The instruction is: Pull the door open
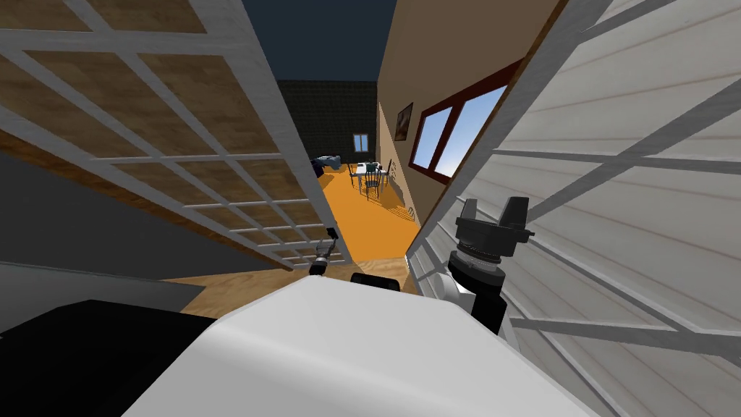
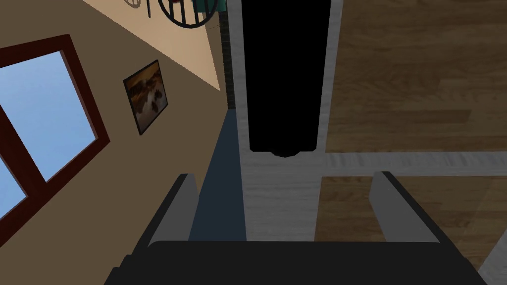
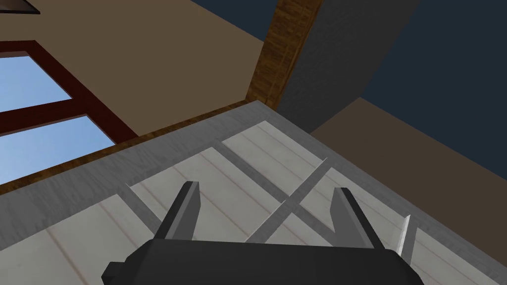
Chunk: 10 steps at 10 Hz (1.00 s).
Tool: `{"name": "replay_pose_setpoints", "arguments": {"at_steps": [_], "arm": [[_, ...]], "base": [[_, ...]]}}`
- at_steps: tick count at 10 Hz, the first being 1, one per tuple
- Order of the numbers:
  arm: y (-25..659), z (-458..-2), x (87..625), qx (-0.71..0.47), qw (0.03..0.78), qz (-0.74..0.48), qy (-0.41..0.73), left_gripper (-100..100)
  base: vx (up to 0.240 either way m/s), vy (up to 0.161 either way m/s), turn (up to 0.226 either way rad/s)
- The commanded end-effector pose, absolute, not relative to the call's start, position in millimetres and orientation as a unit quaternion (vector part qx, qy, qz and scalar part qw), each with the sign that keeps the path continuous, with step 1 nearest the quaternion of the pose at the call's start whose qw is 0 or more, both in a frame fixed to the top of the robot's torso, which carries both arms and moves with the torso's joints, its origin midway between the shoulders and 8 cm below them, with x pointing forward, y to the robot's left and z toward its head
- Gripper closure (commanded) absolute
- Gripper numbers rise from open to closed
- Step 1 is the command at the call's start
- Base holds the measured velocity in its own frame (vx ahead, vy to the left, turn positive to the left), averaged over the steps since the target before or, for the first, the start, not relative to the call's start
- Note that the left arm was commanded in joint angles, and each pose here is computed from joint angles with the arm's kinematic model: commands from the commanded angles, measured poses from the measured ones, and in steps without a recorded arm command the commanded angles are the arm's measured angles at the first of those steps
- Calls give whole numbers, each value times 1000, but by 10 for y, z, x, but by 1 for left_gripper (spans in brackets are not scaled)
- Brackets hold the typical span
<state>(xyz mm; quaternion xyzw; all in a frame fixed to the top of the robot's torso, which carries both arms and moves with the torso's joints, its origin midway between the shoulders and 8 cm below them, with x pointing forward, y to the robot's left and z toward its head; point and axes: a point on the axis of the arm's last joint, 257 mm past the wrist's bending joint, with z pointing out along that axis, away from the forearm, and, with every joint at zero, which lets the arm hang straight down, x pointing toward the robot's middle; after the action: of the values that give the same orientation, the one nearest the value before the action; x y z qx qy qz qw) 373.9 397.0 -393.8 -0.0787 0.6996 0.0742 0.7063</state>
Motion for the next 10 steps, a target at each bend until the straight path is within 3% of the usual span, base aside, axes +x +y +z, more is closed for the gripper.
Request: {"name": "replay_pose_setpoints", "arguments": {"at_steps": [1,5,6,10], "arm": [[4076,-3964,3668,-85,706,79,699,-100],[4188,-3980,3591,-92,705,85,699,-100],[4188,-3980,3591,-92,705,85,699,100],[4188,-3980,3591,-92,705,85,699,100]], "base": [[202,39,-98],[157,7,-45],[-27,-10,6],[-14,2,-5]]}}
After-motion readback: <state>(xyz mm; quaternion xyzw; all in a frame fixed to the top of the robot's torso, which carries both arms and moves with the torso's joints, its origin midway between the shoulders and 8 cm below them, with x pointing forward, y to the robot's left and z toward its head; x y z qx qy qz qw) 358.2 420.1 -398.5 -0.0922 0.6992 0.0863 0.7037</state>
